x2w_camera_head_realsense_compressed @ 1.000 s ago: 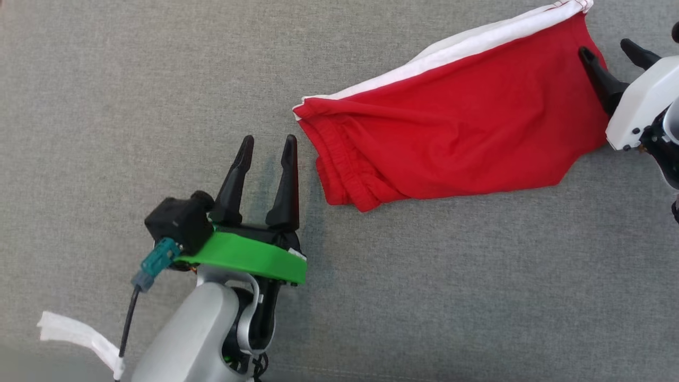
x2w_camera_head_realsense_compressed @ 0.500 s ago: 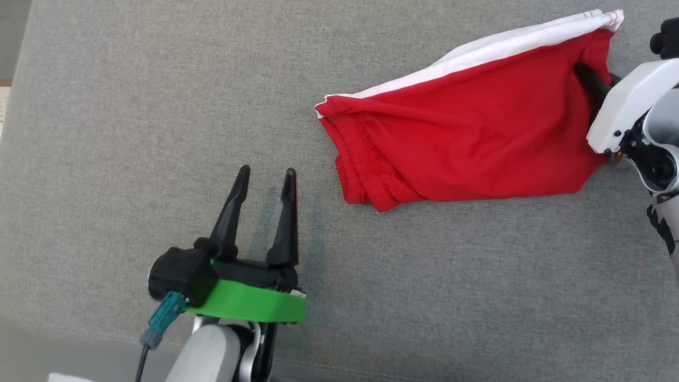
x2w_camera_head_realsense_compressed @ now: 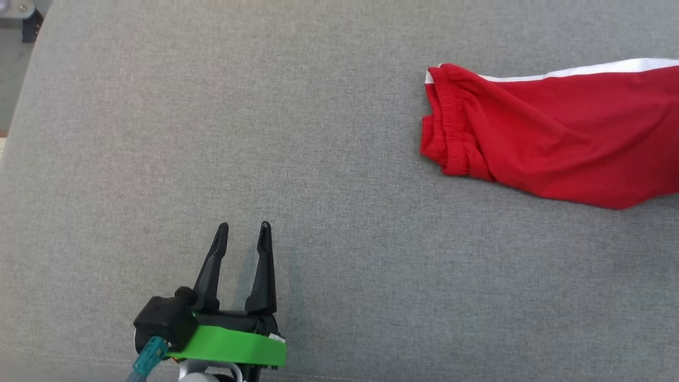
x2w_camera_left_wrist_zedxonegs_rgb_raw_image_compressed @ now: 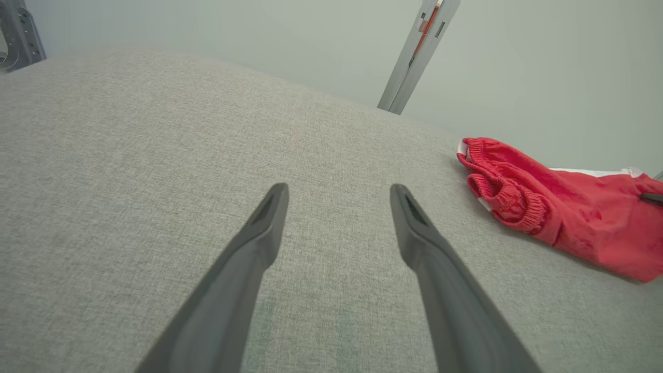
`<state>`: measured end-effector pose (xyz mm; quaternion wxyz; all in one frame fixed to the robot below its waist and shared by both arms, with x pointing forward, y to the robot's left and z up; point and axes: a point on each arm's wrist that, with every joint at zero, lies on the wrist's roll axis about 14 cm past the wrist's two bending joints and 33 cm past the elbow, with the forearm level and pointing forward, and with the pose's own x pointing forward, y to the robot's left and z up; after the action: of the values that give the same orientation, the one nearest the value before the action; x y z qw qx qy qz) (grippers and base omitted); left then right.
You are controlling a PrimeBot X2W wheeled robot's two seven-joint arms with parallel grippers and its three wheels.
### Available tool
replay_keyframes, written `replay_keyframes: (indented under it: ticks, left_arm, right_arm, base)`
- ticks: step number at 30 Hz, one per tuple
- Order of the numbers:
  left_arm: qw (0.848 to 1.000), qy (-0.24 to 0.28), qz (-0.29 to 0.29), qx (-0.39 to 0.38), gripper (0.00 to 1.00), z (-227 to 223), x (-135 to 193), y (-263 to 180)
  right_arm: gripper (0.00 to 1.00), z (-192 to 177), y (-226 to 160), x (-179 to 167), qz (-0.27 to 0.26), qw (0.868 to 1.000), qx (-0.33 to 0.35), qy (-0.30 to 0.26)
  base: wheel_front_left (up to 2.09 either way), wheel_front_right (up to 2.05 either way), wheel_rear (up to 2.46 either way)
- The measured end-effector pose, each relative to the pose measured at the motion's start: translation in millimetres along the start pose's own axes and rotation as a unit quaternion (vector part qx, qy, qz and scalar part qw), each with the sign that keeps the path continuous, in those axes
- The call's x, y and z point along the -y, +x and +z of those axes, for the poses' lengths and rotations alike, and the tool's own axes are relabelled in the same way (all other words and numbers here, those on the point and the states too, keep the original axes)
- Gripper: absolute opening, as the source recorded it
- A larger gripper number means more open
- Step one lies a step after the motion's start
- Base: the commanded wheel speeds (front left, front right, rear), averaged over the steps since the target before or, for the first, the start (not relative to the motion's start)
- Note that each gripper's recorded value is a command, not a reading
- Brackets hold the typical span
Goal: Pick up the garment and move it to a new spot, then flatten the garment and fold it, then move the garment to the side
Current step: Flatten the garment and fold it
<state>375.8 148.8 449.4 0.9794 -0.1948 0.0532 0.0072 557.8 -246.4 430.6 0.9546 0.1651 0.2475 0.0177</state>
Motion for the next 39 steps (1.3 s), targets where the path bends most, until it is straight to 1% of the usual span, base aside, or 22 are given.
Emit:
replay_keyframes:
  ticks: [1, 3, 5, 7, 11, 14, 17, 21, 26, 27, 28, 30, 33, 36, 39]
  left_arm:
    - [1.0, -0.002, 0.0, 0.002, 1.0, 1.2, 0.9, -0.9]
    - [1.0, -0.008, -0.004, 0.005, 1.0, 3.1, 5.2, -3.0]
    - [1.0, -0.013, -0.007, 0.006, 1.0, 4.0, 9.1, -4.8]
    - [1.0, -0.015, -0.007, 0.005, 1.0, 3.8, 11.5, -6.6]
    - [1.0, -0.017, -0.004, 0.002, 1.0, 1.9, 10.4, -7.8]
    - [1.0, -0.018, 0.001, -0.002, 1.0, -0.3, 7.6, -8.8]
    - [1.0, -0.016, 0.009, 0.001, 1.0, 1.9, 3.4, -9.2]
    - [1.0, -0.015, 0.023, 0.0, 1.0, 1.7, -4.1, -13.6]
    - [1.0, -0.015, 0.026, 0.001, 1.0, 2.3, -4.5, -17.8]
    - [1.0, -0.014, 0.026, 0.001, 1.0, 2.3, -4.5, -18.4]
    - [1.0, -0.014, 0.027, 0.001, 1.0, 2.6, -4.4, -18.5]
    - [1.0, -0.015, 0.026, 0.001, 1.0, 2.6, -4.0, -18.5]
    - [1.0, -0.016, 0.024, 0.002, 1.0, 2.9, -2.9, -18.4]
    - [1.0, -0.014, 0.025, 0.003, 1.0, 3.3, -3.7, -20.2]
    - [1.0, -0.009, 0.028, 0.005, 1.0, 4.2, -6.2, -22.9]
  right_arm:
    - [0.0, 1.6, -1.5, -2.6, 0.001, 1.0, 0.001, 0.0]
    - [0.0, 5.1, -3.1, -20.2, 0.017, 1.0, 0.005, -0.006]
    - [0.0, 8.5, -2.2, -46.4, 0.043, 0.999, 0.007, -0.014]
    - [0.0, 9.0, 0.0, -81.5, 0.077, 0.997, 0.007, -0.021]
    - [0.0, -14.5, 4.9, -150.7, 0.141, 0.989, -0.028, -0.04]
    - [0.0, -41.4, 6.5, -190.1, 0.173, 0.982, -0.059, -0.057]
    - [0.0, -60.5, 8.1, -211.3, 0.187, 0.978, -0.074, -0.062]
    - [0.0, -82.9, 7.7, -223.5, 0.195, 0.974, -0.093, -0.068]
    - [0.0, -89.0, 4.2, -233.4, 0.205, 0.971, -0.095, -0.074]
    - [0.33, -87.7, 3.2, -235.7, 0.208, 0.971, -0.089, -0.076]
    - [1.0, -86.5, 2.1, -237.9, 0.211, 0.971, -0.084, -0.079]
    - [1.0, -85.2, -0.4, -241.4, 0.216, 0.97, -0.077, -0.078]
    - [1.0, -86.1, -11.9, -256.0, 0.244, 0.964, -0.067, -0.075]
    - [1.0, -79.6, -28.6, -268.9, 0.272, 0.959, -0.038, -0.065]
    - [1.0, -69.8, -47.1, -266.7, 0.288, 0.954, 0.006, -0.084]
  base:
    - [0.0, 0.0, 0.0]
    - [0.0, 0.0, 0.0]
    - [0.0, 0.0, 0.0]
    - [0.0, 0.0, 0.0]
    - [0.0, 0.0, 0.0]
    - [0.0, 0.0, 0.0]
    - [0.0, 0.0, 0.0]
    - [0.0, 0.0, 0.0]
    - [0.0, 0.0, 0.0]
    - [0.0, 0.0, 0.0]
    - [0.0, 0.0, 0.0]
    - [0.0, 0.0, 0.0]
    - [0.0, 0.0, 0.0]
    - [0.0, 0.0, 0.0]
    - [0.0, 0.0, 0.0]
